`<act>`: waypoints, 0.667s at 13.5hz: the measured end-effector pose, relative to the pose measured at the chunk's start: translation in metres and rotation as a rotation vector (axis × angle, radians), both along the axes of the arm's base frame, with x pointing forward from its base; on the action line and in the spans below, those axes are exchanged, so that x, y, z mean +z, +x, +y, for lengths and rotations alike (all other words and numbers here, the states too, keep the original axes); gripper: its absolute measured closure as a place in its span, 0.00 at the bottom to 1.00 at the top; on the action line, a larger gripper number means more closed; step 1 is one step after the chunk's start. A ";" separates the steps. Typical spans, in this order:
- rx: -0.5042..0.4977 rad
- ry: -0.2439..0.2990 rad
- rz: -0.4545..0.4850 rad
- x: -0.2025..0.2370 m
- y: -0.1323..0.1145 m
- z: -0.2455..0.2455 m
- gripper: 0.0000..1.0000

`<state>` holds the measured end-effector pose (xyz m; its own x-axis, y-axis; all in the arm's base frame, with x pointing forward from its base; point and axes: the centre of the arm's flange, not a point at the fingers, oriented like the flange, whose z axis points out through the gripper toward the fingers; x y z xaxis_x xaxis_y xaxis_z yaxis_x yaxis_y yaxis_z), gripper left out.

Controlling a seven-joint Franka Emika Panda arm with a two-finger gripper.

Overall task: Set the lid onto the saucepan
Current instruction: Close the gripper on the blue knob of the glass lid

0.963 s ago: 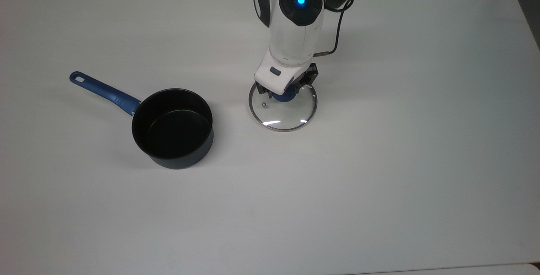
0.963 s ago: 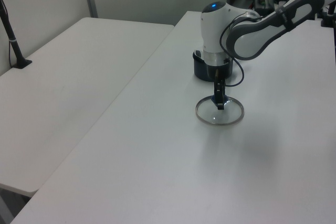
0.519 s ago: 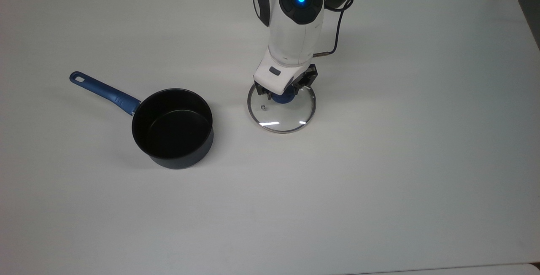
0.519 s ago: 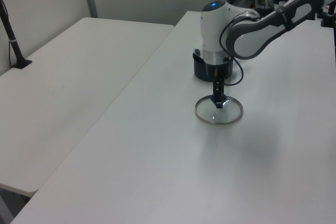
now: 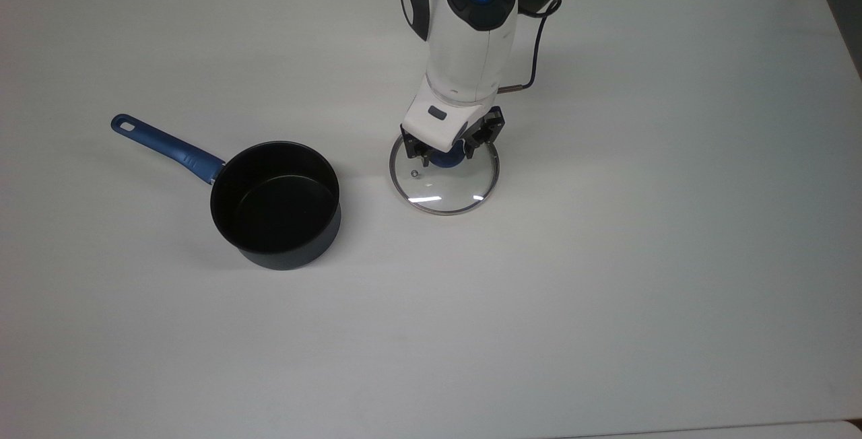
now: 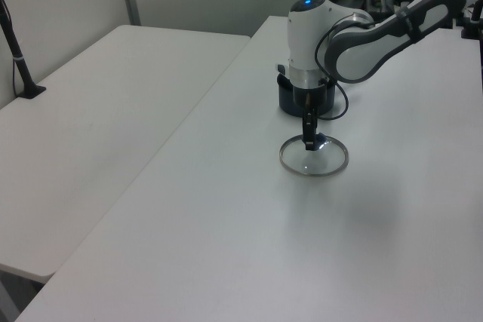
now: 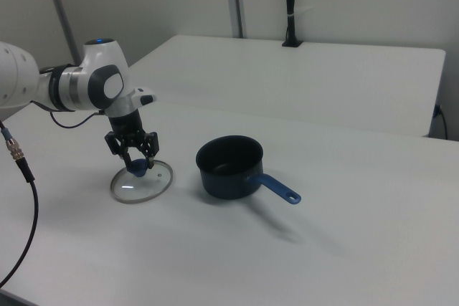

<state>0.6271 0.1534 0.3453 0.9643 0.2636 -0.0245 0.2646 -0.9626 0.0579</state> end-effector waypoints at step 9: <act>0.083 -0.007 0.020 0.000 -0.001 -0.003 0.34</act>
